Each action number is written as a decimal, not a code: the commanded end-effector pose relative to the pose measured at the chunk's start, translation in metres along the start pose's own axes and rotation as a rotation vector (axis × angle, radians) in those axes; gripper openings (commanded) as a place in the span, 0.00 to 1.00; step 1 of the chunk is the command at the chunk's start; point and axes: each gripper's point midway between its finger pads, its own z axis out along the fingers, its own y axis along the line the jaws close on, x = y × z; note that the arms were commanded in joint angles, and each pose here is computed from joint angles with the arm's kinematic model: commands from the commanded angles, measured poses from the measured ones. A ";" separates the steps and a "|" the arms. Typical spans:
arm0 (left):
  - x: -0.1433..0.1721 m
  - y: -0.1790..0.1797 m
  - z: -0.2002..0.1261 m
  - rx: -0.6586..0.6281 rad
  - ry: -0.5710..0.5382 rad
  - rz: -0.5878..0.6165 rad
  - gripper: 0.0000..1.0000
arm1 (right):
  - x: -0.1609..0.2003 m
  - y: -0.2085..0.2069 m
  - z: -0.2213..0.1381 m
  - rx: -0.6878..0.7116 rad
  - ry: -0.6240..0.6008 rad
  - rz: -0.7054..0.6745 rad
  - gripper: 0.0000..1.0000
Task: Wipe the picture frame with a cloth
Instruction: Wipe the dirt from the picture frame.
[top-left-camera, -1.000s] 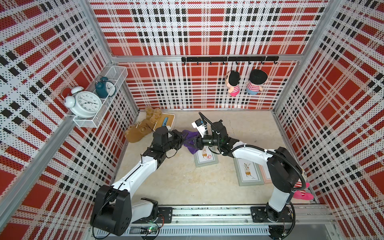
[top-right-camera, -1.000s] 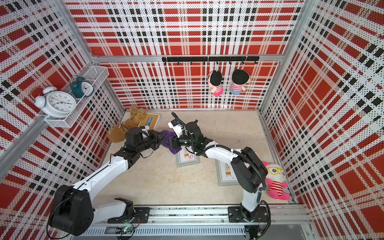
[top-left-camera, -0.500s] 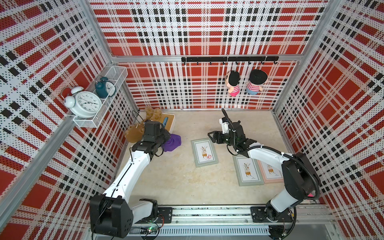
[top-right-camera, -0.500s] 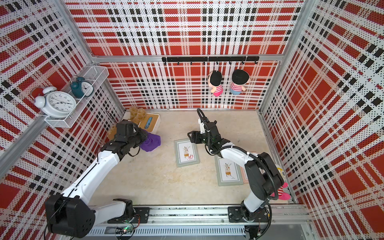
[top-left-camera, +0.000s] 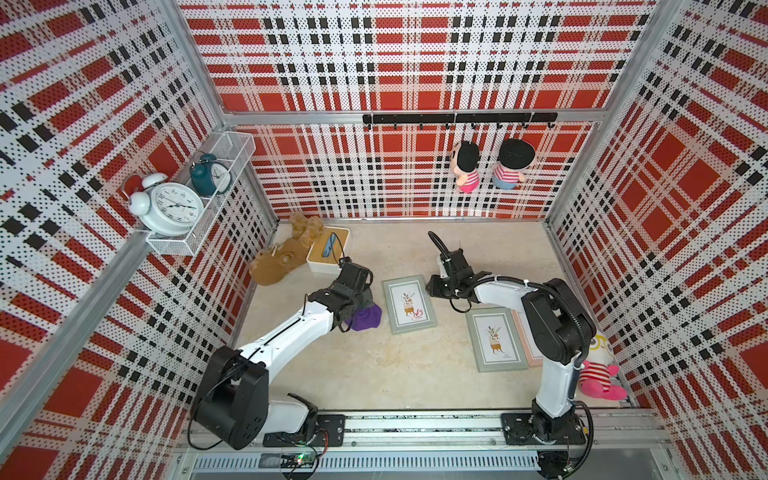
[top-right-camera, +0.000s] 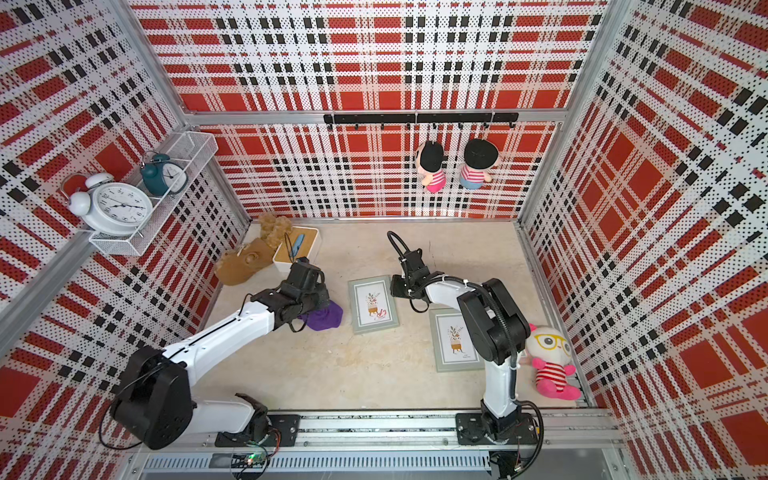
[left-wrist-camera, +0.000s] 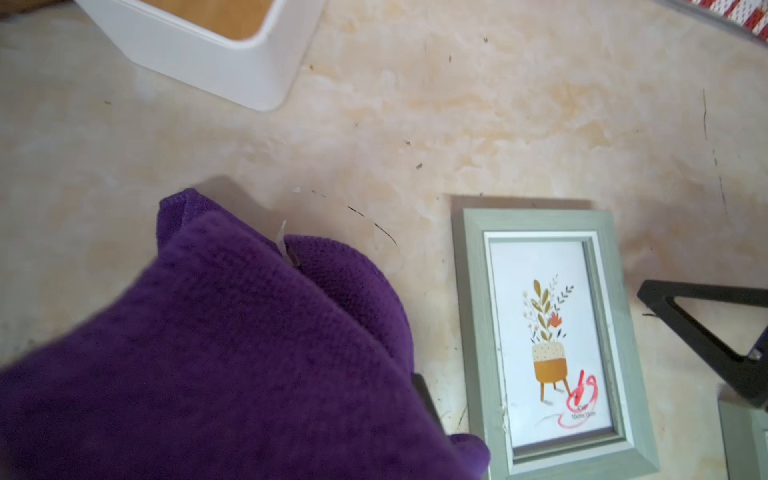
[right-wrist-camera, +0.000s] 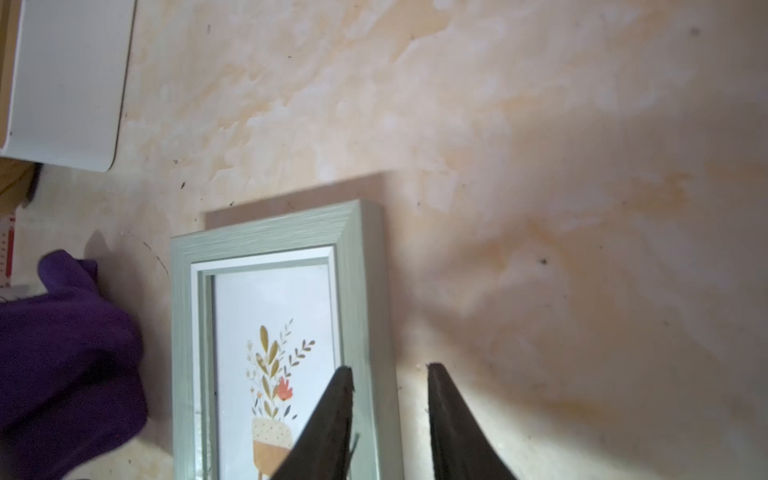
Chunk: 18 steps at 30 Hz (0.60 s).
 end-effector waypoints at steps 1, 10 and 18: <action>-0.006 -0.024 0.011 0.074 -0.047 0.005 0.00 | 0.001 -0.002 0.003 -0.007 0.017 0.011 0.29; 0.004 -0.054 0.041 0.209 -0.016 0.007 0.00 | 0.013 0.001 0.009 -0.057 0.054 -0.002 0.28; -0.017 -0.069 0.068 0.183 -0.018 -0.012 0.00 | 0.025 -0.007 0.017 -0.043 0.092 0.021 0.18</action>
